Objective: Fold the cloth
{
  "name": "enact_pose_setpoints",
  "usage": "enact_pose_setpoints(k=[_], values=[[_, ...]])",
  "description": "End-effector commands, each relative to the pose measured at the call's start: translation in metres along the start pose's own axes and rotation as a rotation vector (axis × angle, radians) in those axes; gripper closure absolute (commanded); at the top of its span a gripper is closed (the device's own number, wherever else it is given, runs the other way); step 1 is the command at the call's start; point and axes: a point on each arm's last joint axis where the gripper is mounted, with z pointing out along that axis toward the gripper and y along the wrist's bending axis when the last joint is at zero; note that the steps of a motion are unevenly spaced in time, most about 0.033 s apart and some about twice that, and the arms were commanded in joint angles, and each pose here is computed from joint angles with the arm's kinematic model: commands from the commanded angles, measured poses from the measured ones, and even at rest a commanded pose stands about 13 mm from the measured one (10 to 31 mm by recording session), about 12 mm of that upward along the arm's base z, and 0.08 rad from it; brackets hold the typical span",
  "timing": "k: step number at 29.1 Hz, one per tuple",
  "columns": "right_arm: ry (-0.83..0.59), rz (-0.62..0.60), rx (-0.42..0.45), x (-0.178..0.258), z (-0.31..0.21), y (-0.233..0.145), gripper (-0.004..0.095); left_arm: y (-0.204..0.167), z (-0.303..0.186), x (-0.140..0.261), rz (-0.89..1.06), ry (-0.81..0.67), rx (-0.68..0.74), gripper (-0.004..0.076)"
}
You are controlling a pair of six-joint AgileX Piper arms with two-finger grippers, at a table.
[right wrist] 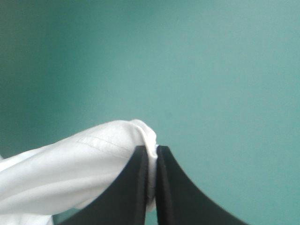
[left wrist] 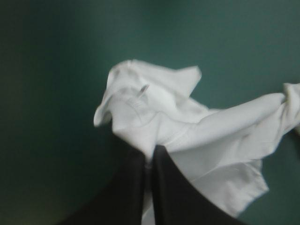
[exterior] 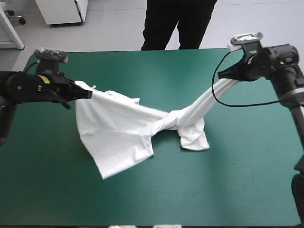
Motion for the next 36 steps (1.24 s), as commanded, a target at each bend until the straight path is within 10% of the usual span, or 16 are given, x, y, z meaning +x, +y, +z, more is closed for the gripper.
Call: enact_pose_setpoints(k=[1,19,27,36], values=[[-0.279,-0.002,0.073,-0.017,-0.094,-0.013,0.0925,-0.015,-0.079,-0.021,0.017,-0.297,0.044,0.0733],[-0.934,0.043,0.14,0.063,-0.348,-0.02,0.0925,-0.058,-0.288,-0.01,0.113,-1.055,0.226,0.0733],[-0.947,0.053,0.098,0.092,-0.369,-0.015,0.0925,-0.065,-0.318,0.024,0.13,-1.09,0.234,0.0733],[-0.68,0.048,0.001,0.091,-0.297,-0.006,0.0925,-0.054,-0.242,0.006,0.045,-0.798,0.239,0.0733]])
